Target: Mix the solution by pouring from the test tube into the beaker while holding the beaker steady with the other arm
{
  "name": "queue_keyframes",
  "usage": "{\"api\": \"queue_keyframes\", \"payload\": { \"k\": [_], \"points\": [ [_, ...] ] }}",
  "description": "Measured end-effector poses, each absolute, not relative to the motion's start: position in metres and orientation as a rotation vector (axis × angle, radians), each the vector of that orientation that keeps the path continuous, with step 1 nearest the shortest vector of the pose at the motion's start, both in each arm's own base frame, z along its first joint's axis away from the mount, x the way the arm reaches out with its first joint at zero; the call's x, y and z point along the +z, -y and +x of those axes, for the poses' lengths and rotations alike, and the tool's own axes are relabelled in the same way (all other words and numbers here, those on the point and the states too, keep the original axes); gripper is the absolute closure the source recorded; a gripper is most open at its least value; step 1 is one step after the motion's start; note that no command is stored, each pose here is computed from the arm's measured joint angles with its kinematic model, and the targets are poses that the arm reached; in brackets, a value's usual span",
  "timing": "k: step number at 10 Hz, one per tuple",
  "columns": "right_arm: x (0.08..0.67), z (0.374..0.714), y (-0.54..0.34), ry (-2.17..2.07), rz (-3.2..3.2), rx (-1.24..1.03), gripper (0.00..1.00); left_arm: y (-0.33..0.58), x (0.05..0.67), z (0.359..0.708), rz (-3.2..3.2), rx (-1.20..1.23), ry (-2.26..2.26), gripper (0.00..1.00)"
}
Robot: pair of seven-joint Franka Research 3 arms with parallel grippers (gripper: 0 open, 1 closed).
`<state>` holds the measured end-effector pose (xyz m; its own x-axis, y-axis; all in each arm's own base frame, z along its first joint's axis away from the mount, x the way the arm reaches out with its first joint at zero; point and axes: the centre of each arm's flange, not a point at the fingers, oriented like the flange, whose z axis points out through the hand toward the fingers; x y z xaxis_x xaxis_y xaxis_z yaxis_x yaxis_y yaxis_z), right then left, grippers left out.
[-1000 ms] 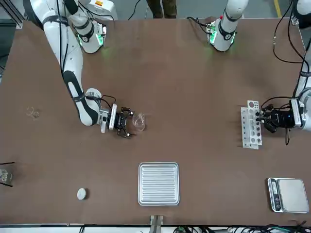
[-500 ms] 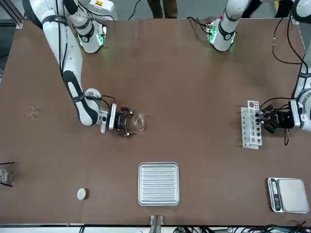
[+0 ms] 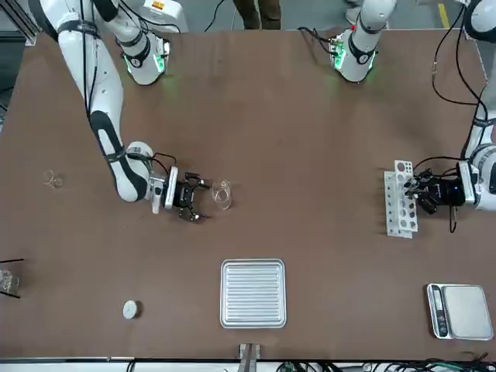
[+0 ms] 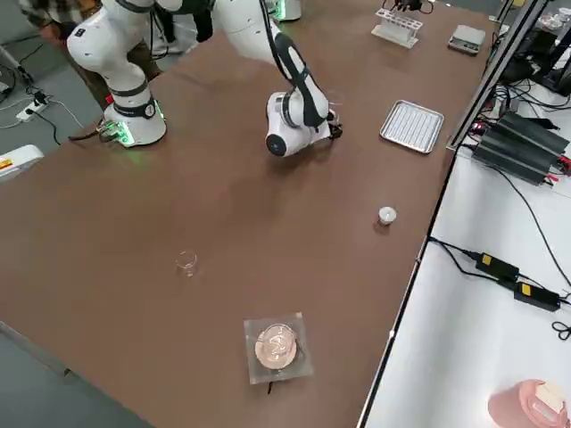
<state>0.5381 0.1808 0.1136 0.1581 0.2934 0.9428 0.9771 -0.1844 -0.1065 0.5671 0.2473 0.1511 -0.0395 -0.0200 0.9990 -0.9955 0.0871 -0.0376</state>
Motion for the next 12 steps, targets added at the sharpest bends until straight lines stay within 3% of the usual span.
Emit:
{"api": "queue_keyframes", "payload": {
  "k": [5,10,12],
  "points": [
    [0.187,0.591,-0.105,1.295,-1.732,-0.942,0.00,-0.246,0.142,0.567,1.142,1.159,1.298,0.78],
    [0.268,0.668,-0.063,1.360,-2.042,-0.785,0.00,-0.256,0.160,0.576,1.156,1.184,1.330,0.03],
    [0.290,0.683,-0.061,1.342,-2.149,-0.750,0.00,-0.269,0.196,0.581,1.193,1.175,1.387,0.00]
  ]
}}
